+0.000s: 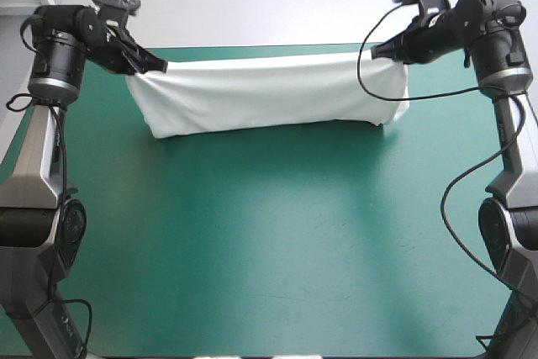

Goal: Fold the cloth

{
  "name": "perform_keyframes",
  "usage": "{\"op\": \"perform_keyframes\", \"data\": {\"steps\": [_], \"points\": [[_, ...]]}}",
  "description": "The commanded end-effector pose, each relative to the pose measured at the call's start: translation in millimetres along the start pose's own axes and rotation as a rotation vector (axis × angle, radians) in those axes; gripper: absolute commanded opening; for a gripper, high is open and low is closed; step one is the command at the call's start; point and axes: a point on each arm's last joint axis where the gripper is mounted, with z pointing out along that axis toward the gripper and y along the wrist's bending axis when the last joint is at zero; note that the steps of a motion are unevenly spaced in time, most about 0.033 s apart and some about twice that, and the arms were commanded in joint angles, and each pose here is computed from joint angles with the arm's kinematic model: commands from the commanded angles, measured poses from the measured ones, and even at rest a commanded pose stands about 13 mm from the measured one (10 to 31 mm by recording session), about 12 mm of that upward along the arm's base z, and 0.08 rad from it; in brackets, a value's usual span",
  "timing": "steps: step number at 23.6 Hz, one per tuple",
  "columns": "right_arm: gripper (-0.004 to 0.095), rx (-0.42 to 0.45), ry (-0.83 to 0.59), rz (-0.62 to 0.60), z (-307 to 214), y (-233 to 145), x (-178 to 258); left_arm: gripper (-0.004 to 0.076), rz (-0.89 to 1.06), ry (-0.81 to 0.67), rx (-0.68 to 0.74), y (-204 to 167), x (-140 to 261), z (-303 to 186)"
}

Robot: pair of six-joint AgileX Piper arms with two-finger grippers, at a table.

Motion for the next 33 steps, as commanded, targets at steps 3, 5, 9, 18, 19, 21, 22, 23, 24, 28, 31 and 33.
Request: {"op": "perform_keyframes", "data": {"steps": [3,5,9,18,19,21,22,23,24,28,31,33], "points": [[-0.0017,-0.031,0.097,0.008,-1.4,2.1,31.7,0.0019,0.008,0.15,0.024,-6.6,35.6,-4.3],[-0.0017,-0.062,0.166,0.007,2.9,8.3,52.0,0.0019,0.005,0.207,0.042,-11.2,52.9,-0.7],[-0.0017,-0.094,0.294,0.0,5.8,21.3,97.5,0.0019,-0.008,0.335,0.08,-24.2,103.1,-4.8],[-0.0017,-0.155,0.519,-0.053,3.4,72.5,206.7,0.0019,-0.076,0.528,0.227,-60.0,207.8,-10.7],[-0.0017,-0.154,0.54,-0.055,3.7,74.5,219.6,0.0019,-0.078,0.559,0.233,-63.4,221.9,-11.1],[-0.0017,-0.149,0.566,-0.046,5.3,73.1,237.0,0.0019,-0.081,0.594,0.24,-67.4,238.5,-11.7],[-0.0017,-0.143,0.578,-0.05,6.3,72.0,242.4,0.0019,-0.082,0.602,0.241,-68.4,242.7,-10.6],[-0.0014,-0.139,0.588,-0.058,9.5,70.9,249.5,0.002,-0.081,0.594,0.238,-69.1,246.1,-9.3],[-0.0007,-0.138,0.59,-0.058,11.3,70.4,253.0,0.002,-0.074,0.586,0.238,-69.2,246.8,-8.6],[0.0091,-0.142,0.566,-0.071,15.7,70.0,257.5,0.0092,-0.055,0.578,0.242,-69.2,247.2,-7.7],[0.0257,-0.147,0.537,-0.062,17.0,70.8,255.2,0.0216,-0.049,0.578,0.244,-69.2,247.2,-7.7],[0.0387,-0.144,0.521,-0.062,17.8,70.6,253.9,0.0352,-0.049,0.578,0.244,-69.2,247.2,-7.7]]}}
